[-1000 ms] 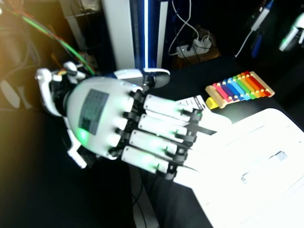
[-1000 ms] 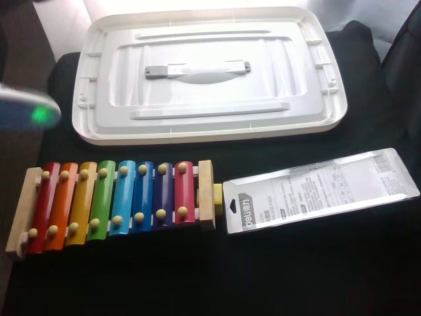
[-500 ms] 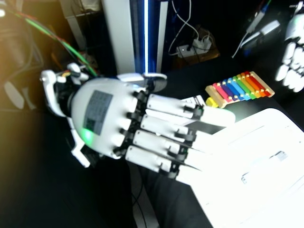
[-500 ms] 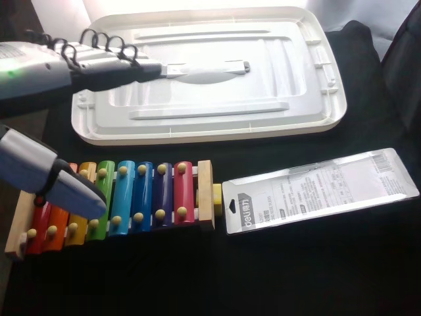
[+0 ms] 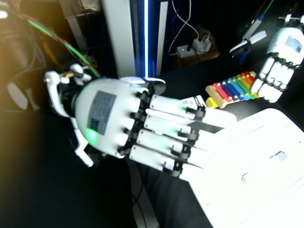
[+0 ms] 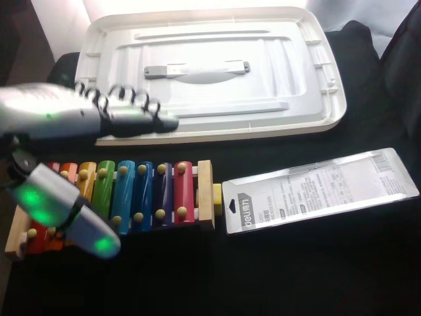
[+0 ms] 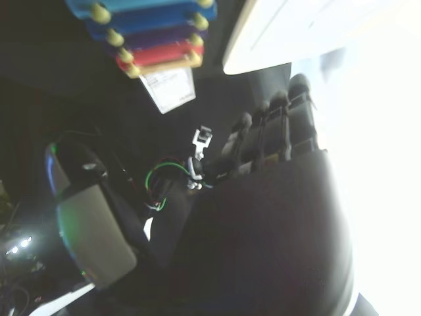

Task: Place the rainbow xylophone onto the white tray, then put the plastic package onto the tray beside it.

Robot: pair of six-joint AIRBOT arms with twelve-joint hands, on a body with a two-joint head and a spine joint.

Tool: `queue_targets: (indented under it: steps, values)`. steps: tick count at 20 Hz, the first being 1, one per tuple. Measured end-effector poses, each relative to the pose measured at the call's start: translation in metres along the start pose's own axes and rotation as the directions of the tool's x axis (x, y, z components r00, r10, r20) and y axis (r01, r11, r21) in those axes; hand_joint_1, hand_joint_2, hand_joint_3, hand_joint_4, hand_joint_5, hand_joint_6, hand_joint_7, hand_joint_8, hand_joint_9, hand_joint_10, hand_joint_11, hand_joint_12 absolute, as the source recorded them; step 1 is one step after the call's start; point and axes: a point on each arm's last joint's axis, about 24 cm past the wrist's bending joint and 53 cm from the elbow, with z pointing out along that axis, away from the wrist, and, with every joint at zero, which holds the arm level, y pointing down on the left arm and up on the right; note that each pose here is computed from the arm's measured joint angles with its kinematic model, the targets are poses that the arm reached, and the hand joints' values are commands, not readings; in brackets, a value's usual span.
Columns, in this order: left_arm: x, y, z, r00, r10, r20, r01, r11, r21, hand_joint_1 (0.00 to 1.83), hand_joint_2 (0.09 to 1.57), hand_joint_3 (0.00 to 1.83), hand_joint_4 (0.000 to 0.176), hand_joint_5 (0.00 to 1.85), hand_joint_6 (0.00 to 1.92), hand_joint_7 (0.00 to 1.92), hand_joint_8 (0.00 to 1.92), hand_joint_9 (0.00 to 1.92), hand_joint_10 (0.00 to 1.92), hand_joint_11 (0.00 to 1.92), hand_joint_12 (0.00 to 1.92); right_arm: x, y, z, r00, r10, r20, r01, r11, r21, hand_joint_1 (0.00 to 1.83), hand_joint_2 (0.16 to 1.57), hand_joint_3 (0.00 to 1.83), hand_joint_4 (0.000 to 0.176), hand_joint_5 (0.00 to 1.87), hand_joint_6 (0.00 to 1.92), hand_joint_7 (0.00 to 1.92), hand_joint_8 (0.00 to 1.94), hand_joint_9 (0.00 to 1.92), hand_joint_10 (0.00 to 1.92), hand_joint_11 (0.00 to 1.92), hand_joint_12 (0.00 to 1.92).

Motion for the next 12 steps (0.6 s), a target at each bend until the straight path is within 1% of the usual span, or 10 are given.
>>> queue_targets:
  steps: [1,3,4,6,7,8,9,10,11,12]
  values:
    - [0.006,0.002,0.002,0.9999,0.0,-0.016,0.0,1.0,-0.006,0.46,0.73,0.0,0.0,0.0,0.0,0.0,0.0,0.0,0.0,0.03,0.07,0.0,0.0,0.0,1.0,0.001,0.001,-0.001,1.0,0.0,0.9,0.44,0.0,0.049,0.0,0.0,0.0,0.0,0.0,0.0,0.0,0.0]
    - [0.008,0.008,0.001,0.9996,-0.024,-0.015,0.024,0.9995,-0.019,0.43,0.72,0.0,0.0,0.0,0.0,0.0,0.0,0.02,0.01,0.08,0.1,0.001,0.0,0.0,1.0,0.002,-0.001,-0.002,1.0,-0.001,0.9,0.46,0.0,0.058,0.0,0.0,0.0,0.0,0.0,0.0,0.0,0.0]
    - [0.008,0.012,0.001,0.9993,-0.036,-0.012,0.036,0.999,-0.028,0.43,0.72,0.0,0.0,0.0,0.0,0.0,0.0,0.02,0.01,0.08,0.1,0.001,-0.001,0.0,1.0,0.002,-0.001,-0.002,1.0,0.0,0.9,0.46,0.0,0.058,0.0,0.0,0.0,0.0,0.0,0.0,0.0,0.0]
    - [0.013,0.022,0.003,0.999,-0.036,-0.026,0.034,0.9978,-0.056,0.41,0.72,0.0,0.0,0.0,0.0,0.0,0.0,0.01,0.0,0.07,0.1,0.001,0.0,0.0,1.0,0.003,0.001,-0.003,1.0,-0.001,0.91,0.47,0.0,0.052,0.0,0.0,0.0,0.0,0.0,0.0,0.0,0.0]
    - [0.017,0.023,0.005,0.9988,-0.037,-0.033,0.035,0.9976,-0.06,0.4,0.71,0.0,0.0,0.0,0.0,0.0,0.0,0.01,0.0,0.07,0.1,0.001,0.0,0.0,1.0,0.002,0.0,-0.002,1.0,-0.001,0.9,0.48,0.0,0.063,0.0,0.0,0.04,0.02,0.0,0.0,0.0,0.0]
    - [0.02,0.023,0.009,0.9984,-0.04,-0.039,0.038,0.9975,-0.059,0.42,0.7,0.0,0.004,0.0,0.0,0.0,0.0,0.01,0.0,0.07,0.1,0.002,-0.001,0.001,1.0,0.005,-0.001,-0.005,1.0,-0.002,0.91,0.49,0.0,0.071,0.0,0.0,0.06,0.03,0.0,0.0,0.0,0.0]
    - [0.023,0.024,0.011,0.998,-0.044,-0.045,0.041,0.9974,-0.059,0.43,0.7,0.0,0.006,0.0,0.0,0.0,0.0,0.01,0.0,0.09,0.11,0.003,0.0,0.001,1.0,0.007,-0.001,-0.007,1.0,-0.004,0.91,0.5,0.0,0.07,0.0,0.0,0.06,0.03,0.0,0.0,0.0,0.0]
    - [0.026,0.026,0.013,0.9971,-0.06,-0.047,0.057,0.9964,-0.063,0.43,0.68,0.0,0.014,0.0,0.0,0.0,0.0,0.04,0.0,0.07,0.19,0.004,-0.001,0.001,1.0,0.009,-0.003,-0.009,1.0,-0.005,0.89,0.52,0.01,0.063,0.0,0.0,0.03,0.01,0.0,0.0,0.0,0.0]
    - [0.028,0.029,0.014,0.9964,-0.068,-0.051,0.064,0.9957,-0.067,0.46,0.66,0.0,0.022,0.0,0.0,0.0,0.0,0.04,0.0,0.01,0.25,0.004,-0.001,0.001,1.0,0.01,-0.003,-0.01,1.0,-0.005,0.87,0.53,0.01,0.07,0.0,0.0,0.02,0.01,0.0,0.0,0.0,0.0]
    - [0.03,0.03,0.015,0.996,-0.071,-0.054,0.067,0.9951,-0.072,0.46,0.66,0.0,0.018,0.0,0.0,0.0,0.0,0.04,0.0,0.0,0.28,0.004,-0.001,0.001,1.0,0.01,-0.003,-0.01,1.0,-0.003,0.86,0.54,0.02,0.077,0.0,0.0,0.01,0.0,0.0,0.0,0.0,0.0]
